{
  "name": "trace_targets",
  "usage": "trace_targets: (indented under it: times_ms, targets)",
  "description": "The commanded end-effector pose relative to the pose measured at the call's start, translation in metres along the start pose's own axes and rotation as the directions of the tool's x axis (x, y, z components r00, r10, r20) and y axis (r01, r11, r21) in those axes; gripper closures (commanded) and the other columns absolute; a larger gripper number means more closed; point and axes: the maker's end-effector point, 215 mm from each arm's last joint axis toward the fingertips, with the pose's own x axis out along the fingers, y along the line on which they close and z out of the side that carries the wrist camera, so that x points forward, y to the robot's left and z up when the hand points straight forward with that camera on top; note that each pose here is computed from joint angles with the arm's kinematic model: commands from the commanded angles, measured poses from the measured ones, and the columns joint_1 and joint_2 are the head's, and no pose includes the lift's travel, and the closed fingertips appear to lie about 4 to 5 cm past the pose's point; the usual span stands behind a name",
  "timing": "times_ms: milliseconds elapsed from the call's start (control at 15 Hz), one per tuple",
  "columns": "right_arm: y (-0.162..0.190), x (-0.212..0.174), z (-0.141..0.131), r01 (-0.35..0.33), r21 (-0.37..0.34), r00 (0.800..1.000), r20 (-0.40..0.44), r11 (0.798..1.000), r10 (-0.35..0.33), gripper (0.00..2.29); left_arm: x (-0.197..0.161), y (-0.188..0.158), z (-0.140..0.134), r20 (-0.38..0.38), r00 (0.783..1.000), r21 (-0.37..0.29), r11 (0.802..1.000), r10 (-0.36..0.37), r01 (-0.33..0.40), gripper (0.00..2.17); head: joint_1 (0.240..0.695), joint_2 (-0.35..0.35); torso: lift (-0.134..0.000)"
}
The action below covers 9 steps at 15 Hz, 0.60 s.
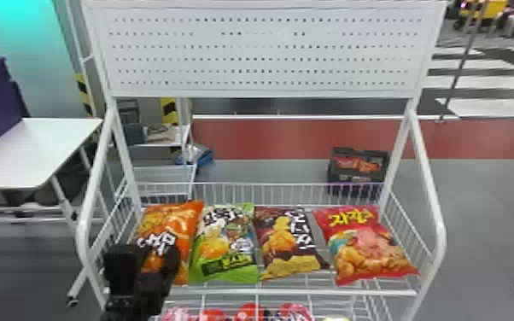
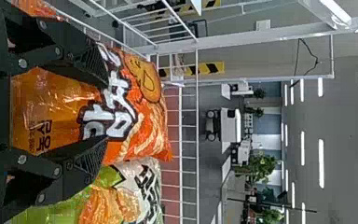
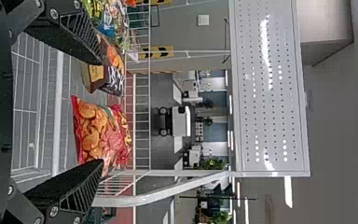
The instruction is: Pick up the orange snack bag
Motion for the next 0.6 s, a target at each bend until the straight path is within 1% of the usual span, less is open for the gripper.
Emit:
trace_targets:
  times_ms: [0, 133, 200, 267, 533]
  targets:
    - [-0.0002, 0.0004, -0.0001, 0.001, 0.000, 1.000, 0.000, 1.000, -0.001, 0.15, -0.0006, 0.0005, -0.0019, -0.004, 1.000, -0.007, 1.000, 0.001, -0.001, 1.44, 0.499, 0.000, 0.000]
    - [-0.0004, 0.0008, -0.0004, 0.001, -0.001, 1.000, 0.000, 1.000, -0.001, 0.15, -0.0017, 0.0024, -0.0019, -0.003, 1.000, -0.006, 1.000, 0.002, -0.002, 1.45, 0.499, 0.000, 0.000]
    - [-0.0009, 0.0006, -0.0012, 0.002, -0.001, 1.000, -0.001, 1.000, -0.002, 0.15, -0.0016, 0.0028, -0.0026, -0.007, 1.000, -0.003, 1.000, 0.001, -0.001, 1.60, 0.499, 0.000, 0.000]
    - [-0.0010, 0.0012, -0.0006, 0.004, 0.000, 1.000, 0.001, 1.000, -0.004, 0.15, -0.0022, 0.0027, -0.0100, -0.030, 1.000, 0.001, 1.000, 0.001, -0.001, 1.61, 0.499, 0.000, 0.000]
    - [-0.0026, 0.0025, -0.0005, 0.007, -0.001, 1.000, 0.002, 1.000, -0.007, 0.15, -0.0083, -0.0018, -0.0007, -0.010, 1.000, -0.002, 1.000, -0.008, 0.008, 1.62, 0.499, 0.000, 0.000]
